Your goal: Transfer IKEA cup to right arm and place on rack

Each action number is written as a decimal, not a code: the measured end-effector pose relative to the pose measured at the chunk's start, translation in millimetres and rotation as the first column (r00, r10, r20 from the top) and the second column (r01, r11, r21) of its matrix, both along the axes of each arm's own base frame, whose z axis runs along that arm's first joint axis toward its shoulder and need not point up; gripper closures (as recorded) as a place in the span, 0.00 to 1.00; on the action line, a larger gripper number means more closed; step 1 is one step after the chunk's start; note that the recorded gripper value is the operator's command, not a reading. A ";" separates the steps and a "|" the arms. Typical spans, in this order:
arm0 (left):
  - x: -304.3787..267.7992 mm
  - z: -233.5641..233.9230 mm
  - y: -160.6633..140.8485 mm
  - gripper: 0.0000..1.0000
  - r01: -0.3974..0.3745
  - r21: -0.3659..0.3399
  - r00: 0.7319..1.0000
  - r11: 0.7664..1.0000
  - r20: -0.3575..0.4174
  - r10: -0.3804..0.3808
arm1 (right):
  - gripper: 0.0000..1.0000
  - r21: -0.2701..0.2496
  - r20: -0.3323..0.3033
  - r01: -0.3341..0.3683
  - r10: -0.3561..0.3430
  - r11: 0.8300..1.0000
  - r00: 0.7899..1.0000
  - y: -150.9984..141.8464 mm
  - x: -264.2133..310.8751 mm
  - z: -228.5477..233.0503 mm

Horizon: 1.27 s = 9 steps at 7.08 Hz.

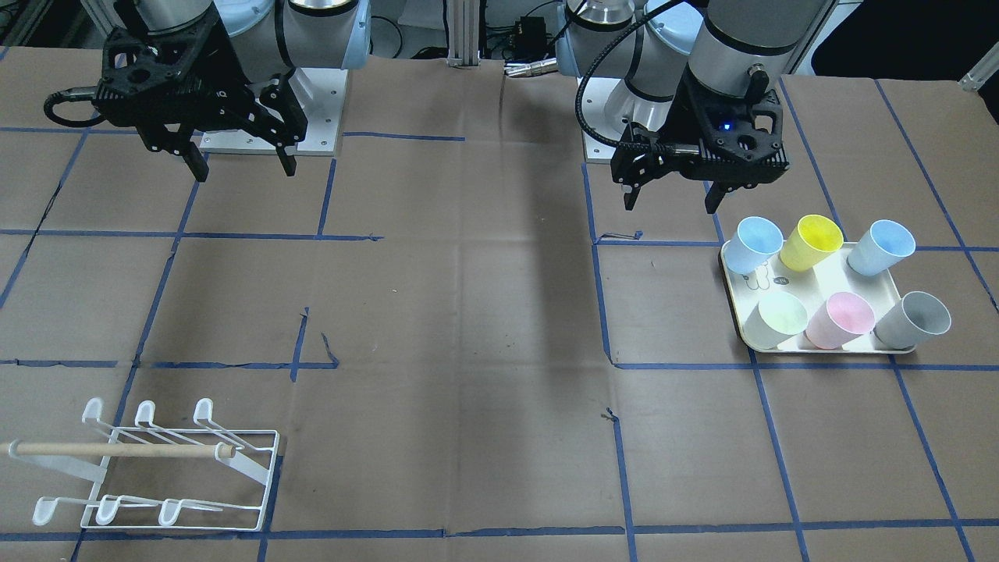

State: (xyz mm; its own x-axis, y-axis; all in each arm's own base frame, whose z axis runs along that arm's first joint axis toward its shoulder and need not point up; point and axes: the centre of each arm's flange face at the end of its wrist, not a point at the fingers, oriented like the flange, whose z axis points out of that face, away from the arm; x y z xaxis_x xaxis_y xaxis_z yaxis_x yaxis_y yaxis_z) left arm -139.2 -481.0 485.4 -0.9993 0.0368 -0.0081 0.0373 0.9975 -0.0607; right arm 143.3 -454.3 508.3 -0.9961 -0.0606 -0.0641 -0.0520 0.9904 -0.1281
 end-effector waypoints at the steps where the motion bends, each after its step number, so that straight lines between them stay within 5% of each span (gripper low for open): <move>1: 0.0 -0.2 0.0 0.00 0.000 0.000 1.000 1.000 0.000 0.000 | 0.00 0.001 0.000 0.000 0.000 1.000 1.000 0.0 0.0 -0.5; 9: 0.7 -3.2 4.0 0.00 -0.001 0.006 1.000 1.000 0.000 0.001 | 0.00 0.012 0.000 0.000 0.000 1.000 1.000 0.8 0.0 -2.3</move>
